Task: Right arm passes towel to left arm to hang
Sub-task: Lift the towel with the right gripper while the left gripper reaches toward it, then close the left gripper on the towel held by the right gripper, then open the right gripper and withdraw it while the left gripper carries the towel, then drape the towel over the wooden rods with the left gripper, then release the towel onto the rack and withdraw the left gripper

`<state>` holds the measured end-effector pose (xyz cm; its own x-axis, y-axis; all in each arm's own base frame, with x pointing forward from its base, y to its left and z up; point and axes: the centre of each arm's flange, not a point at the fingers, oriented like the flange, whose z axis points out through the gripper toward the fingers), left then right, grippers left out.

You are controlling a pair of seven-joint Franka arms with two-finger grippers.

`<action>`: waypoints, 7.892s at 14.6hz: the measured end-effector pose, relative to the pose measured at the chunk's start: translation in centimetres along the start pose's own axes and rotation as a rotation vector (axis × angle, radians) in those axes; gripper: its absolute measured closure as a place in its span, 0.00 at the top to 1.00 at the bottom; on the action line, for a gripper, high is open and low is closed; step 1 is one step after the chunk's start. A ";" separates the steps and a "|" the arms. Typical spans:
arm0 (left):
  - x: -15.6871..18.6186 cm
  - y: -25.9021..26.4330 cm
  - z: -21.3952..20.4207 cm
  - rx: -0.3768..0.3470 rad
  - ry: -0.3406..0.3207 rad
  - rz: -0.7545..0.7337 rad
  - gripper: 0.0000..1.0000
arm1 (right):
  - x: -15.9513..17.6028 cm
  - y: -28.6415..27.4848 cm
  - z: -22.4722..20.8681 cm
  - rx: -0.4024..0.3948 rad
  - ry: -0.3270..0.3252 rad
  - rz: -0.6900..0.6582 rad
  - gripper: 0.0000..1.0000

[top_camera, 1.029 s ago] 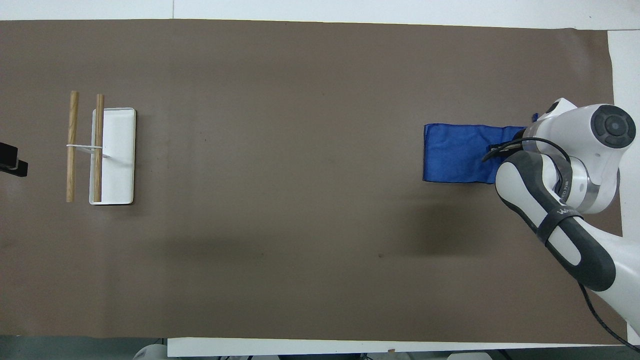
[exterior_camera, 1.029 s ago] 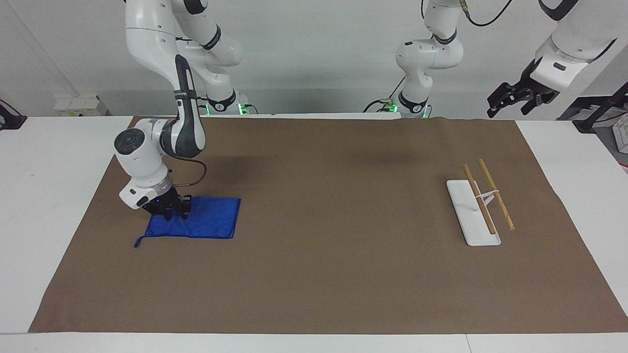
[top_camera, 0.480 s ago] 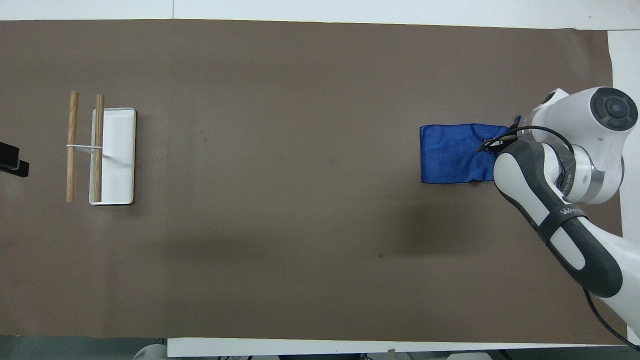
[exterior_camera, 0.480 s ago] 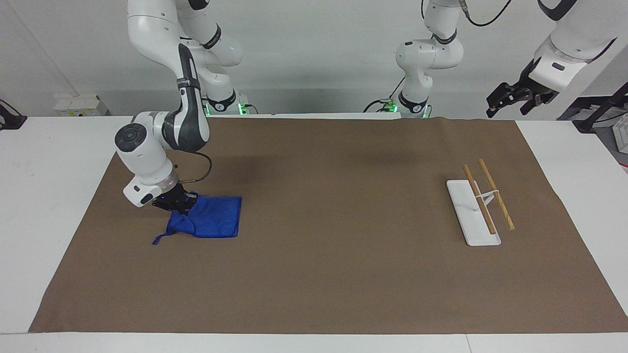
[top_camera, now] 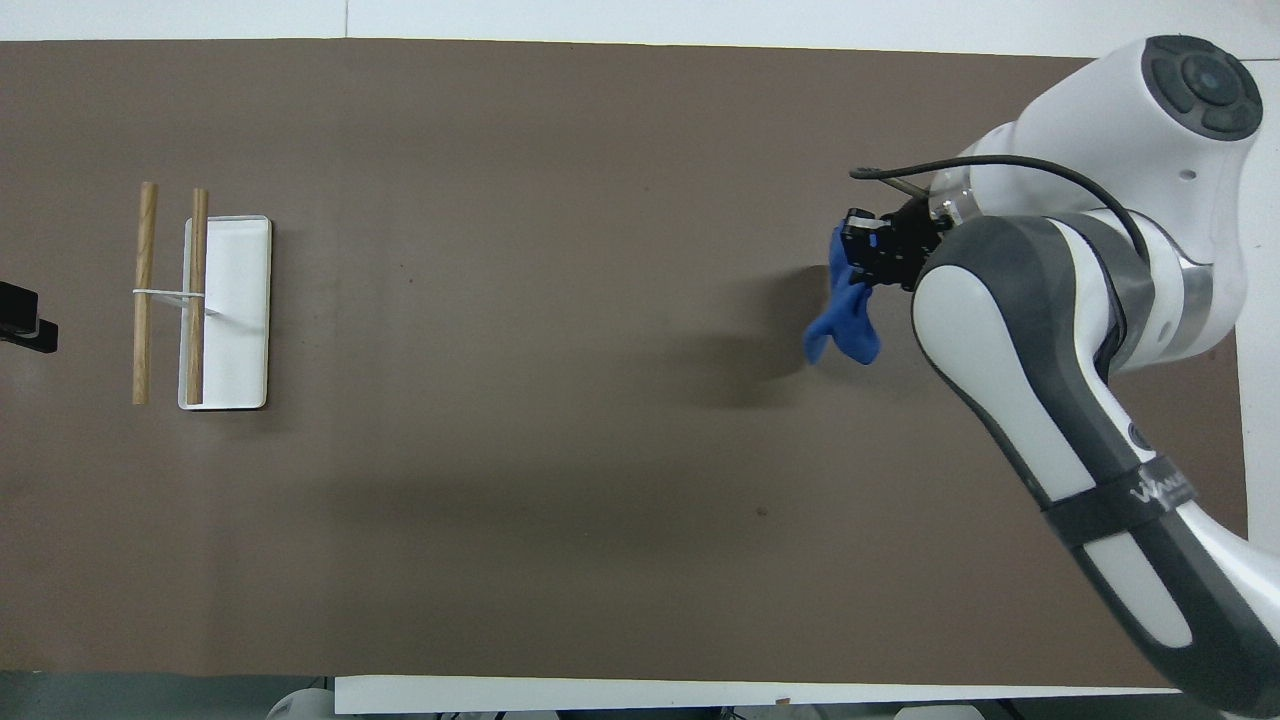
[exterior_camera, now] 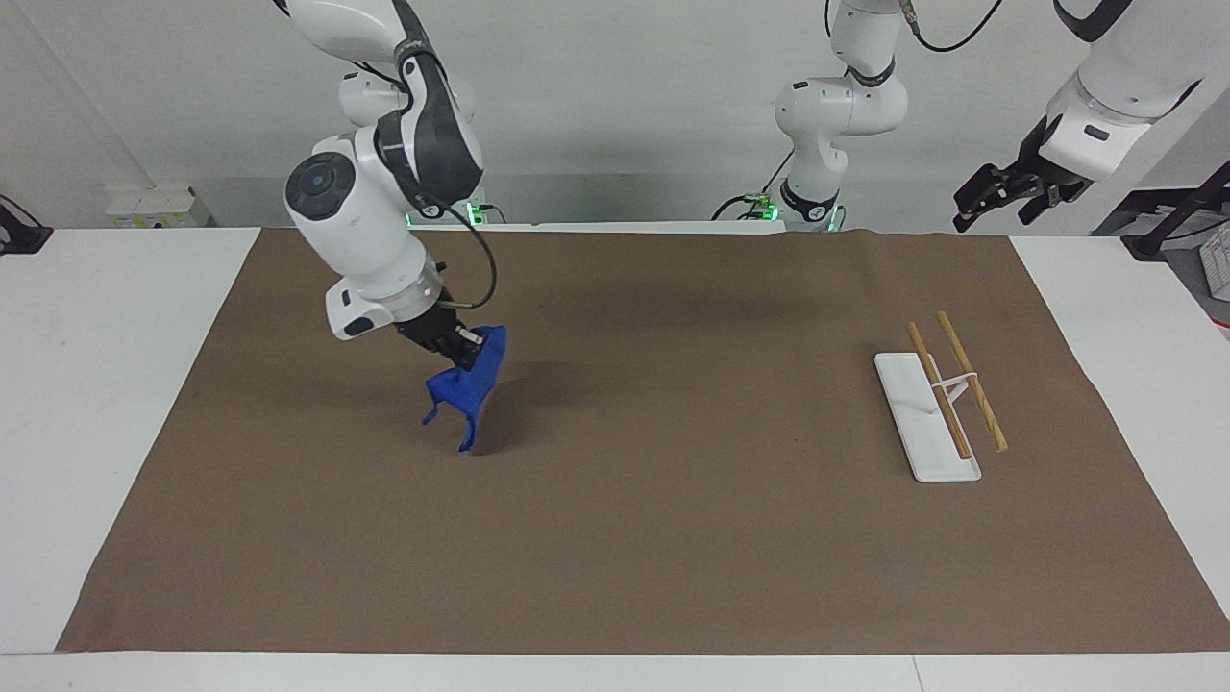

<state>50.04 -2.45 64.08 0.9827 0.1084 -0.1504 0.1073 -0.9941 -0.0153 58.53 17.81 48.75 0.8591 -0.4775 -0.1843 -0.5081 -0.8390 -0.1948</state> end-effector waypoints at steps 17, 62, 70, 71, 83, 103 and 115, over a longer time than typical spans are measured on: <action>0.3 11.9 9.8 -0.421 -0.167 -1.461 1.00 | -14.4 -18.2 -1.5 0.601 -0.304 0.611 0.06; 3.8 9.5 12.1 -0.513 0.132 -0.839 0.02 | -2.8 -3.3 -3.8 0.009 0.160 -0.371 1.00; 5.4 3.0 12.3 -0.456 0.234 -0.521 0.02 | 5.2 15.1 -15.0 -0.173 0.166 -0.516 1.00; 5.4 2.7 12.4 -0.450 0.234 -0.496 0.02 | 5.6 16.2 -15.6 -0.176 0.165 -0.514 1.00; 7.0 -2.2 10.4 -0.434 0.320 -0.408 0.02 | 6.2 19.7 -17.1 -0.285 0.087 -0.550 1.00; 11.0 -8.9 8.8 -0.336 0.436 -0.205 0.02 | 5.5 19.1 -18.4 -0.286 0.086 -0.554 1.00; 10.5 -12.9 12.2 -0.224 0.453 0.195 0.02 | 5.4 19.4 -18.2 -0.289 0.062 -0.549 1.00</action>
<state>57.14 11.55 50.69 0.9492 -0.0394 0.3123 -0.1027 -0.9766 0.1887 54.45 -5.74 61.49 0.9967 0.0366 -0.0731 0.0385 -0.9989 0.0250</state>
